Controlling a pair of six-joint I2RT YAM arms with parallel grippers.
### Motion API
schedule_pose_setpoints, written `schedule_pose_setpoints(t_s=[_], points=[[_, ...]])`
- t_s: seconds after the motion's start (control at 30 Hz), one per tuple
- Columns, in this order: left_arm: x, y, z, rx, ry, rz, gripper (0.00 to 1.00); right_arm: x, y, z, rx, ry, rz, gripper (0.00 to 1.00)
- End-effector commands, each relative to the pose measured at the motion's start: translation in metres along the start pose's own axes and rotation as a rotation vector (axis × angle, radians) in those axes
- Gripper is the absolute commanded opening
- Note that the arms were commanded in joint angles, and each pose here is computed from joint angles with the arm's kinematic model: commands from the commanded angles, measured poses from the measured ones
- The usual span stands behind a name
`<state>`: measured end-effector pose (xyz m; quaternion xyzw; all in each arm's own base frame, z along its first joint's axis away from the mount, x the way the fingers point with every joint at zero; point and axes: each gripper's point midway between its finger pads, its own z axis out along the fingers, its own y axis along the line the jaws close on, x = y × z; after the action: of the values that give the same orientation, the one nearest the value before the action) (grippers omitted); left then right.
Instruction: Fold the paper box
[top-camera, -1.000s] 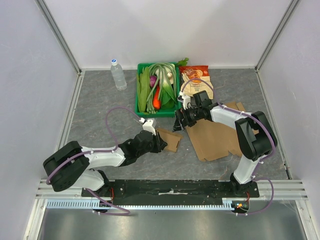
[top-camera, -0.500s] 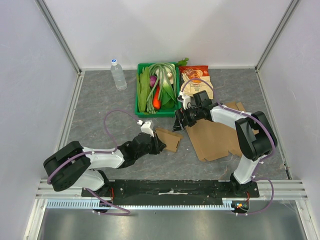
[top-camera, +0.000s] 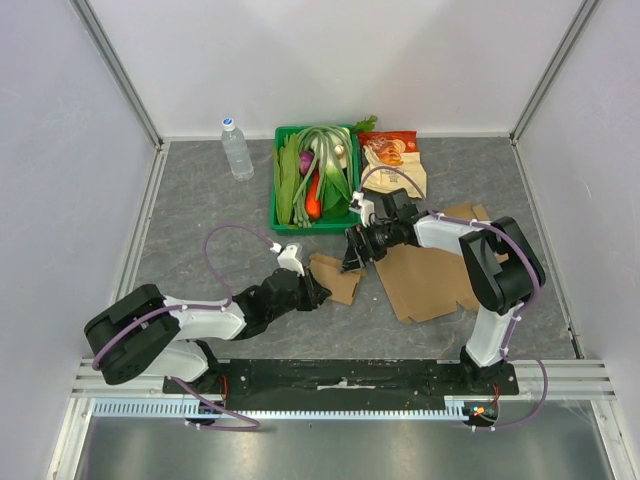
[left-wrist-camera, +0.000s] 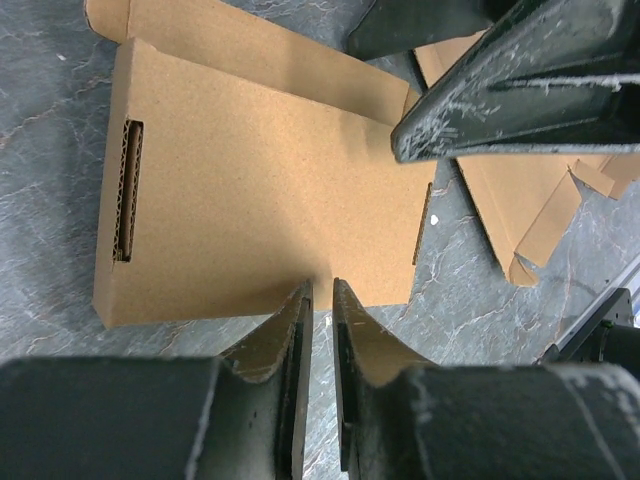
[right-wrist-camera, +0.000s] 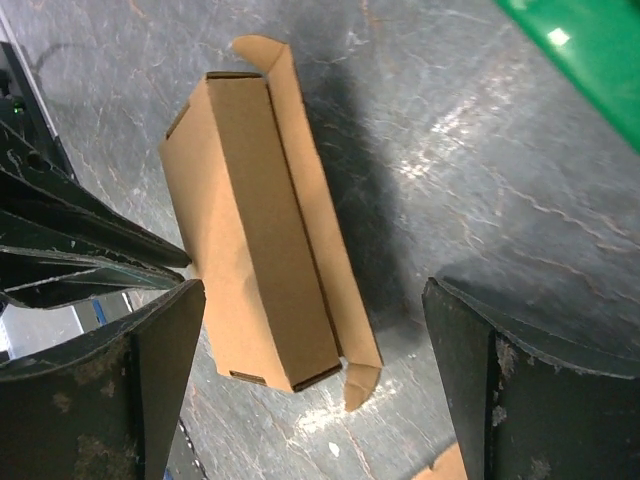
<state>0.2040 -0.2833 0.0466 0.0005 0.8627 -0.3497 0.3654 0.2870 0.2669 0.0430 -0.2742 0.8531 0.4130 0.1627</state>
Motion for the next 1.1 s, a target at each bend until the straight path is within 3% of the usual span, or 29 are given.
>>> schedule_pose_setpoints(t_s=[0.0, 0.3, 0.67, 0.8, 0.83, 0.93, 1.03, 1.07], points=[[0.011, 0.017, -0.003, -0.054, 0.025, -0.004, 0.2, 0.006, 0.016, 0.013, -0.1, 0.001, -0.03, 0.98], [0.011, 0.019, -0.004, -0.055, 0.018, -0.003, 0.2, 0.02, 0.038, 0.022, -0.208, 0.027, -0.027, 0.87], [0.0, 0.006, -0.009, -0.004, -0.017, 0.019, 0.24, 0.004, 0.069, 0.012, -0.195, -0.016, -0.101, 0.4], [-0.044, -0.022, -0.043, 0.047, -0.116, 0.038, 0.43, 0.0, 0.064, 0.003, 0.053, 0.017, -0.238, 0.33], [-0.042, -0.006, -0.052, -0.028, -0.094, 0.045, 0.49, -0.009, 0.064, 0.0, 0.103, 0.012, -0.297, 0.32], [-0.091, -0.006, -0.081, -0.021, -0.22, -0.017, 0.56, -0.013, 0.064, -0.007, 0.249, 0.043, -0.392, 0.27], [-0.107, 0.017, -0.085, -0.052, -0.213, -0.041, 0.75, -0.014, 0.071, -0.007, 0.318, 0.052, -0.495, 0.18], [-0.11, 0.021, -0.08, -0.057, -0.201, -0.041, 0.75, -0.015, 0.073, -0.01, 0.325, 0.052, -0.528, 0.17]])
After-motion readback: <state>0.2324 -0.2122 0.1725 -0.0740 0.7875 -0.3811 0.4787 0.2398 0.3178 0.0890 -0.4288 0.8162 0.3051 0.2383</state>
